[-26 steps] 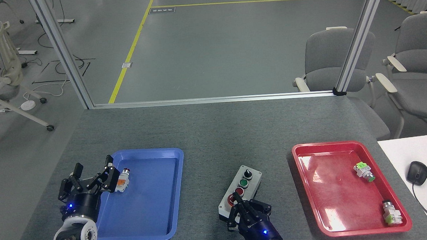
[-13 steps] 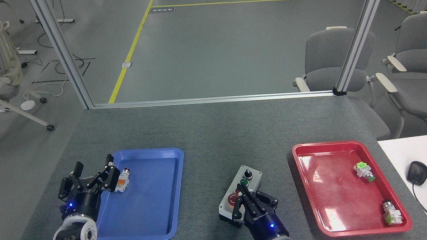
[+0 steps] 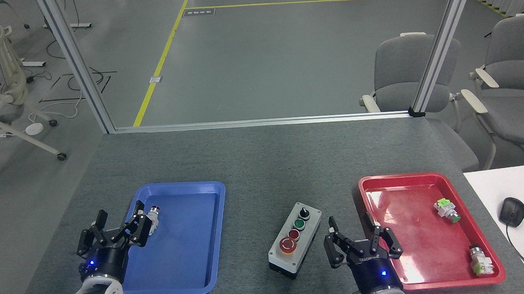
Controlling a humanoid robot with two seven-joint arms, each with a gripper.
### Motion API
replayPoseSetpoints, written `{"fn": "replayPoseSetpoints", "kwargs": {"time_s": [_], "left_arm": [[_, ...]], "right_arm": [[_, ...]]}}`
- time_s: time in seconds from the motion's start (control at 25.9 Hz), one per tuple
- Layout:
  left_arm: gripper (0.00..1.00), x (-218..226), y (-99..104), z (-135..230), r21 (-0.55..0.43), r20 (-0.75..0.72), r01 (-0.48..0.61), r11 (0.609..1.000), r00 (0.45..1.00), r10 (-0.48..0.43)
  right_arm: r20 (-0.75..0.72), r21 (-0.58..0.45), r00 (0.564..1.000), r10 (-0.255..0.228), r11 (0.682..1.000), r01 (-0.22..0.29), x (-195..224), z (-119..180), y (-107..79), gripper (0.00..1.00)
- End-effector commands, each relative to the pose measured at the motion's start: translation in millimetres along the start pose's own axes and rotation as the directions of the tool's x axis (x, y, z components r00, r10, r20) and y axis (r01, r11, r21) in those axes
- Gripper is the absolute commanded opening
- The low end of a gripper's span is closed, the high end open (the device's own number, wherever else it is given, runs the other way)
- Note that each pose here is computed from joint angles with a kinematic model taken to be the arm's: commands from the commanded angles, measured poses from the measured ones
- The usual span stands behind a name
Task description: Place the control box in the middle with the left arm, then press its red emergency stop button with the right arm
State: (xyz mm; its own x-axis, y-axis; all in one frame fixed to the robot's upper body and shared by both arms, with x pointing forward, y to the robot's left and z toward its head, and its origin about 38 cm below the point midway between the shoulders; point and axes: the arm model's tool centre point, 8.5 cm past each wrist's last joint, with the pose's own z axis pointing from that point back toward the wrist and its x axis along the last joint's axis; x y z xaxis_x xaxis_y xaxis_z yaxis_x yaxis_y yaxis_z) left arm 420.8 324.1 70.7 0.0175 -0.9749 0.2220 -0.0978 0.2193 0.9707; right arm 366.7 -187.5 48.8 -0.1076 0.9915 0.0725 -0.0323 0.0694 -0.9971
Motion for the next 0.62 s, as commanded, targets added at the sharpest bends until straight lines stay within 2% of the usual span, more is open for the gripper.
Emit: {"fn": "replayPoseSetpoints", "kwargs": {"time_s": [0.0, 0.23, 0.42, 0.58], "left_arm": [[0.99, 12.1, -15.0, 4.2, -0.030, 0.005, -0.015, 0.999, 1.000, 0.015], [0.99, 11.8, -19.8, 6.0, -0.046, -0.004, -0.038, 0.998, 0.999, 0.038], [0.99, 12.3, -20.1, 6.0, -0.046, -0.004, -0.040, 0.998, 0.999, 0.040], [0.99, 12.3, -20.1, 6.0, -0.046, -0.004, -0.040, 0.998, 0.999, 0.040]], "right_arm": [[-0.059, -0.035, 0.998, 0.027, 0.999, -0.029, -30.1, 4.4, -4.8, 0.98], [-0.119, -0.041, 0.992, 0.033, 0.998, -0.038, -53.4, 8.7, -7.7, 0.98], [-0.140, -0.057, 0.990, -0.014, 0.998, 0.006, -61.4, 10.4, -10.9, 0.98], [-0.161, -0.063, 0.987, -0.016, 0.998, 0.006, -69.9, 12.5, -12.9, 0.98]]}}
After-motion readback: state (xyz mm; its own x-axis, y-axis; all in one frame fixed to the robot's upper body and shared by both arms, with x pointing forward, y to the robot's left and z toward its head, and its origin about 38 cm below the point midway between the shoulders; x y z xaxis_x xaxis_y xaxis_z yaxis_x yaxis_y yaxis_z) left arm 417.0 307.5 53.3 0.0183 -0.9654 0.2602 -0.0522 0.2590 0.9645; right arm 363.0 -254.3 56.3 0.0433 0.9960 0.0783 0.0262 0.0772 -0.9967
